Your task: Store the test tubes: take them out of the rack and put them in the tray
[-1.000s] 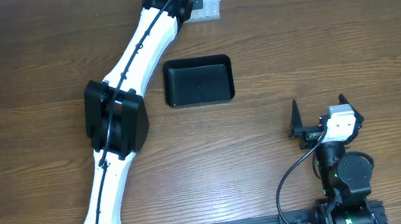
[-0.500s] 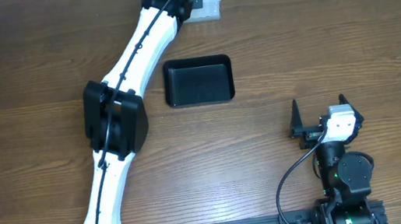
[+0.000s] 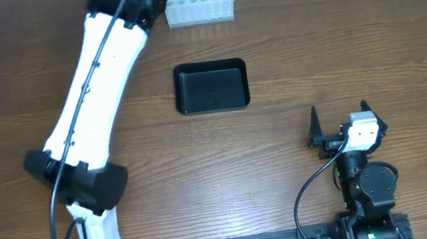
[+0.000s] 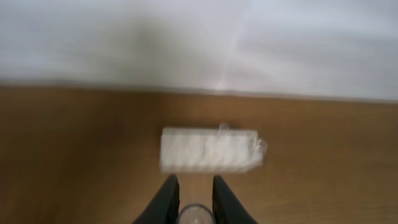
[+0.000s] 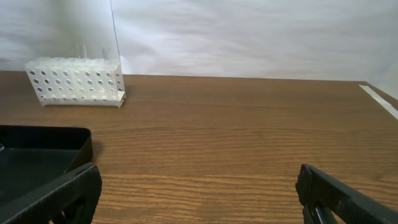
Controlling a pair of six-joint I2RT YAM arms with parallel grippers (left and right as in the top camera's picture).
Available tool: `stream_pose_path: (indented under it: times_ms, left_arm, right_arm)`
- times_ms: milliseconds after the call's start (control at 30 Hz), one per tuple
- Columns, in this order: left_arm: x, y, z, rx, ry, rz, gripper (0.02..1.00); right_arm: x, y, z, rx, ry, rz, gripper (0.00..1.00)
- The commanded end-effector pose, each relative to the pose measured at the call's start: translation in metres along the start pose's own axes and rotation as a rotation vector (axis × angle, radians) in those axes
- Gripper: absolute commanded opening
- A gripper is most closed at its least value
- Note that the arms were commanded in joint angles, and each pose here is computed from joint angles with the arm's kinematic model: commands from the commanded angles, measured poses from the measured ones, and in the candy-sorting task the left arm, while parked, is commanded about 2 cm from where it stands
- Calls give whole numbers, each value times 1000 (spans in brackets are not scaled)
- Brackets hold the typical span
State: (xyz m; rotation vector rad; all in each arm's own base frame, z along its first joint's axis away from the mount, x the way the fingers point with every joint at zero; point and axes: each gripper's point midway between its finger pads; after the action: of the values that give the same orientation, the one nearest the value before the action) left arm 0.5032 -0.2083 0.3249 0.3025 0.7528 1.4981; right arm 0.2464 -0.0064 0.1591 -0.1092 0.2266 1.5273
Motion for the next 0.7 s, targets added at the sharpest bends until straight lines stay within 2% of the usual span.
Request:
stream_pose_path:
  times_ms: [33, 167, 300, 700]
  left_arm:
    - [28, -34, -95, 280, 120, 172, 123]
    - [47, -51, -152, 402, 118, 275, 128]
    - [57, -59, -190, 500, 124, 305, 126]
    - [61, -83, -225, 565, 93, 340, 130]
  right_arm:
    - [0, 0, -2, 0, 4, 0, 991]
    - [0, 0, -2, 0, 4, 0, 993]
    - [0, 0, -2, 0, 4, 0, 991]
    - [0, 0, -2, 0, 4, 0, 993]
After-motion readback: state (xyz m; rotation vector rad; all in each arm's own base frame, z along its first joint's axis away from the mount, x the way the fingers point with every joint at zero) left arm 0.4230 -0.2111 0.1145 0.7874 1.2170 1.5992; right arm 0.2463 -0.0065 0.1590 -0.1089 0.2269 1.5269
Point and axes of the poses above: each gripper's point midway between its finger pads, its own y axis back along the fingers, its own x axis along the line the jaws close on, z = x × y, and after that the axes turned 10 degrees about y, right-handed
